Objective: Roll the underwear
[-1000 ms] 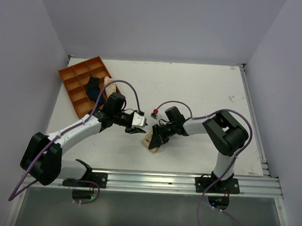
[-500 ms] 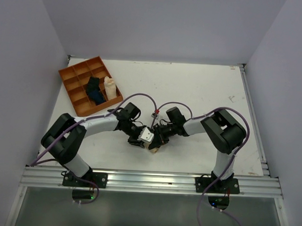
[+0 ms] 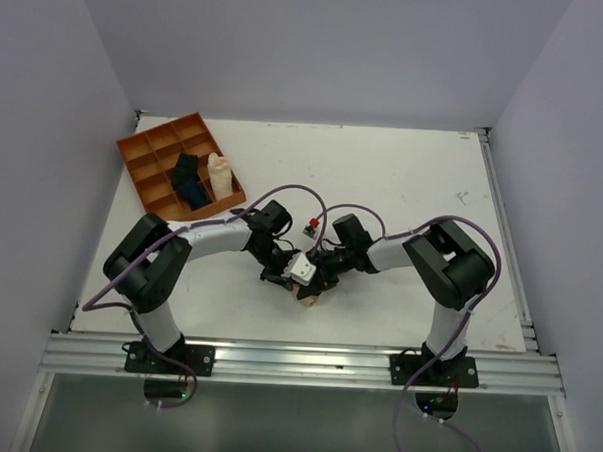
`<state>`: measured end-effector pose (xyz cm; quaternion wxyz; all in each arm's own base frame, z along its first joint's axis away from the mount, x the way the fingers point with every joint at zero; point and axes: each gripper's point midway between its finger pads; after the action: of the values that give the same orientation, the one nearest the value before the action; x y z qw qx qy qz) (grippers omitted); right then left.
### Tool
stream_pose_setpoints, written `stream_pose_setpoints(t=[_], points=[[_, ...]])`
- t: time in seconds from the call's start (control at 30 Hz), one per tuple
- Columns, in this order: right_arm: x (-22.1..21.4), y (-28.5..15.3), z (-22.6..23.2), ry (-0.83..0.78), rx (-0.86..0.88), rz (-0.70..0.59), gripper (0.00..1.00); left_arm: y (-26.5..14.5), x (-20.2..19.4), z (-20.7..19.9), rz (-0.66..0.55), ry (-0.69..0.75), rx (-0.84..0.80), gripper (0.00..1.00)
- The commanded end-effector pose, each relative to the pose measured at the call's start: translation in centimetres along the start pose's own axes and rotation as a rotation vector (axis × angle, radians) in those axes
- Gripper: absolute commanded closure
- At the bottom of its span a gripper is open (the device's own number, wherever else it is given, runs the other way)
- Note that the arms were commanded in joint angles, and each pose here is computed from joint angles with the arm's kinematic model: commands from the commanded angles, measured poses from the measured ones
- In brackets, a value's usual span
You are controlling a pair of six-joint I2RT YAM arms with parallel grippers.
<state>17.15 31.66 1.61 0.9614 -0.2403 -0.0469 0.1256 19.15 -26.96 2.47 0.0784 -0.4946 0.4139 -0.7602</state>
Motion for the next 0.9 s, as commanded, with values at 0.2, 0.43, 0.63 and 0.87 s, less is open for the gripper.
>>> stream_pose_setpoints(t=[0.2, 0.43, 0.63, 0.87], points=[[-1.0, -4.1, -4.1, 0.043, -0.368, -0.205, 0.6, 1.1, 0.3, -0.1, -0.047, -0.057, -0.161, 0.9], [-1.8, -7.9, -5.9, 0.101, -0.541, -0.4, 0.53, 1.5, 0.0, -0.2, -0.04, -0.156, -0.207, 0.87], [-1.5, -12.4, -4.6, 0.053, -0.685, -0.656, 0.53, 1.6, 0.0, 0.0, -0.033, -0.222, -0.228, 0.85], [-2.0, -14.9, 2.8, -0.24, -0.756, -0.871, 0.52, 1.6, 0.4, 0.2, -0.038, -0.309, -0.287, 0.85]])
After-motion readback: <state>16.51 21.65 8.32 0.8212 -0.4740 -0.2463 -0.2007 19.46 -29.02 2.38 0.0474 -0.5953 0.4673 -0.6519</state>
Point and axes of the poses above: each gripper's point midway between its finger pads, its own y axis out along the fingers, its own z axis along the line the jaws close on, x = y × z, and after that the axes turned 15 degrees about y, right-handed
